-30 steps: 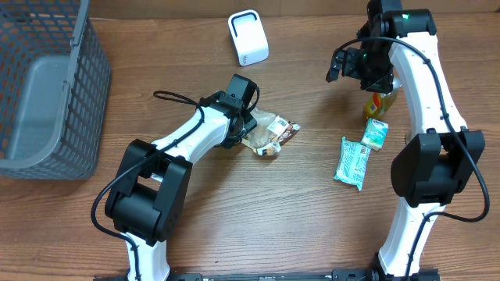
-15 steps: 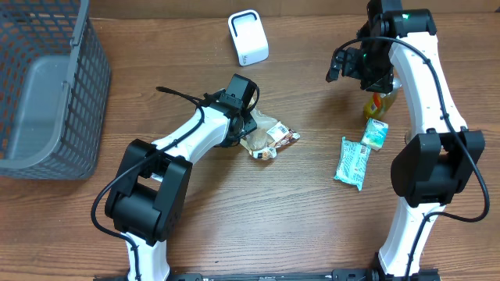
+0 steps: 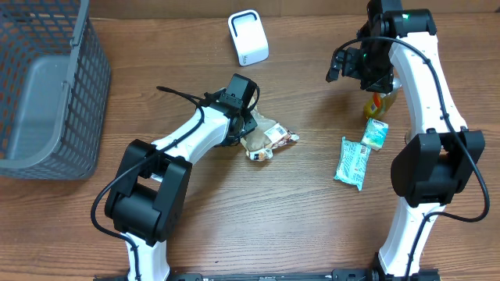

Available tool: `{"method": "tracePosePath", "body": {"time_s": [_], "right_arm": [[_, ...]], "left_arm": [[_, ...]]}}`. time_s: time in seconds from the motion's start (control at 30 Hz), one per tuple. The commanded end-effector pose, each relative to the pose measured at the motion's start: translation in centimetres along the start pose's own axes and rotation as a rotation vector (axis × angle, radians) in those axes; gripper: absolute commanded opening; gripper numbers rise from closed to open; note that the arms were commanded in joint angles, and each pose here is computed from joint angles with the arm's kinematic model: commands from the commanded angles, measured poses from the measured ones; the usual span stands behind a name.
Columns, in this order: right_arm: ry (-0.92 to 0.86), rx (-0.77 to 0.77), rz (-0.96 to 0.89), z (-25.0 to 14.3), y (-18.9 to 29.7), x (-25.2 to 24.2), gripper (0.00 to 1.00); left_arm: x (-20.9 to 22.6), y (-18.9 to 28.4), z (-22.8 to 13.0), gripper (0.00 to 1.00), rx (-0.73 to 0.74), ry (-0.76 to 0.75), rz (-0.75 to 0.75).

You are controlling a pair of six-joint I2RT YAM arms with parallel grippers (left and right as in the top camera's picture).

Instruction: Scan the item barcode

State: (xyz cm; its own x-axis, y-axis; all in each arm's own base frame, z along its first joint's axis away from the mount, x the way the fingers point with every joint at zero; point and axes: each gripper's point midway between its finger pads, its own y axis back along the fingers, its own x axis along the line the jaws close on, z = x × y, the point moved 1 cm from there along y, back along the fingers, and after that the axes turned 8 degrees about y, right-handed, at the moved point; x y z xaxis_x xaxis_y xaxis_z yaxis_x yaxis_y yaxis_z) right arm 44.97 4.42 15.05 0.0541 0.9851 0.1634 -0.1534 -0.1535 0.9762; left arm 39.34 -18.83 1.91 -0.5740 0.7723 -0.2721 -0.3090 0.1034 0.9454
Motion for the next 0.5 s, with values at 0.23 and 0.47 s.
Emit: {"method": "tracePosePath", "body": {"time_s": [0.23, 0.47], "right_arm": [[0.011, -0.045, 0.011, 0.6, 1.4, 0.3, 1.00], [0.011, -0.045, 0.011, 0.6, 1.4, 0.3, 1.00]], "left_arm": [[2.2, -1.2, -0.9, 0.04, 0.035, -0.169, 0.069], [0.2, 2.2, -0.1, 0.04, 0.043, -0.255, -0.051]]}}
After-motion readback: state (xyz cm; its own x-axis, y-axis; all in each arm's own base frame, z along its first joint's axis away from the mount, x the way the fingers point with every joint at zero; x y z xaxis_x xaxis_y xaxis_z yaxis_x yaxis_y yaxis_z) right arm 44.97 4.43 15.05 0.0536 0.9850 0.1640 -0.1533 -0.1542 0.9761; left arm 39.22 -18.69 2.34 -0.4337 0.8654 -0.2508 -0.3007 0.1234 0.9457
